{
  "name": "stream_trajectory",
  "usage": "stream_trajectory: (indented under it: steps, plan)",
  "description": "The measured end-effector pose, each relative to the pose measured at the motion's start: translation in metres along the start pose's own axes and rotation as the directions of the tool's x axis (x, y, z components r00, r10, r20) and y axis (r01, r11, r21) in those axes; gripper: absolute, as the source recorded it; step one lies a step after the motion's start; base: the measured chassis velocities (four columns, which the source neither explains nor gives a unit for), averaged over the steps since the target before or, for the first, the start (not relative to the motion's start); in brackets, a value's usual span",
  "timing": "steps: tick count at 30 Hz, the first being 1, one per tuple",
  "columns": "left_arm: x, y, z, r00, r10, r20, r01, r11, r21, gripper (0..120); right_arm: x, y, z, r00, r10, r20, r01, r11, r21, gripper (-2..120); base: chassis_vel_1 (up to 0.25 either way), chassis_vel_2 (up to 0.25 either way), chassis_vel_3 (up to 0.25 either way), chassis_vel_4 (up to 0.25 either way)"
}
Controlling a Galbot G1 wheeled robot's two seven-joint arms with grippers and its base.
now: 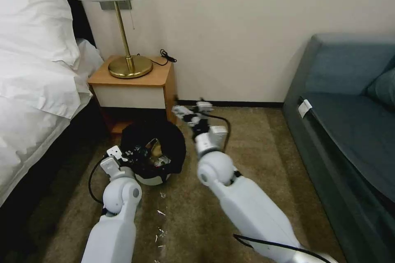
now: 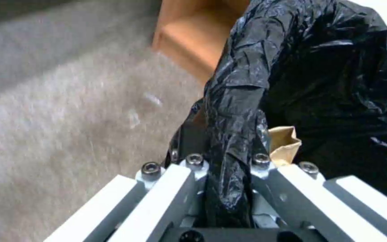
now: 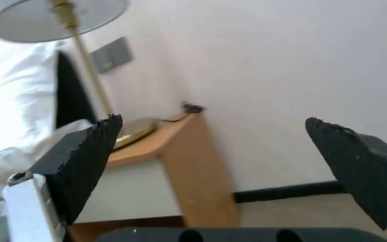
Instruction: Pick up the trash bin, then pick up the garbage on the floor and place it into the trash bin.
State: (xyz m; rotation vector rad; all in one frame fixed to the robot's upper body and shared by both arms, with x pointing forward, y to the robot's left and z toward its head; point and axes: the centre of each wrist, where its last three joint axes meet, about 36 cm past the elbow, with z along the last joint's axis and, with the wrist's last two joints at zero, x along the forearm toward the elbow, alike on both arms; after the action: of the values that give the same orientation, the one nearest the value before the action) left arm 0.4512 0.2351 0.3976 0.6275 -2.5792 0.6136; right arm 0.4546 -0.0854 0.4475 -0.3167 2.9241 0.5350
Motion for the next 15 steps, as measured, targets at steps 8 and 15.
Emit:
stream_trajectory:
  steps: [8, 15]
  plan:
    - [-0.024, 0.008, 0.009, 0.999, -0.012, -0.034, 0.014, 0.998, 0.066, 3, 0.040, -0.069, -0.019, 0.984, 0.152, 0.093, -0.154, 0.988, 0.018, 100, 0.000, 0.000, 0.000, 0.000]
    - [-0.017, 0.019, 0.000, 1.000, -0.006, -0.004, 0.006, 0.998, 0.062, 25, 0.041, -0.087, -0.029, 0.970, 0.220, 0.104, -0.223, 0.975, 0.020, 100, 0.000, 0.000, 0.000, 0.000]
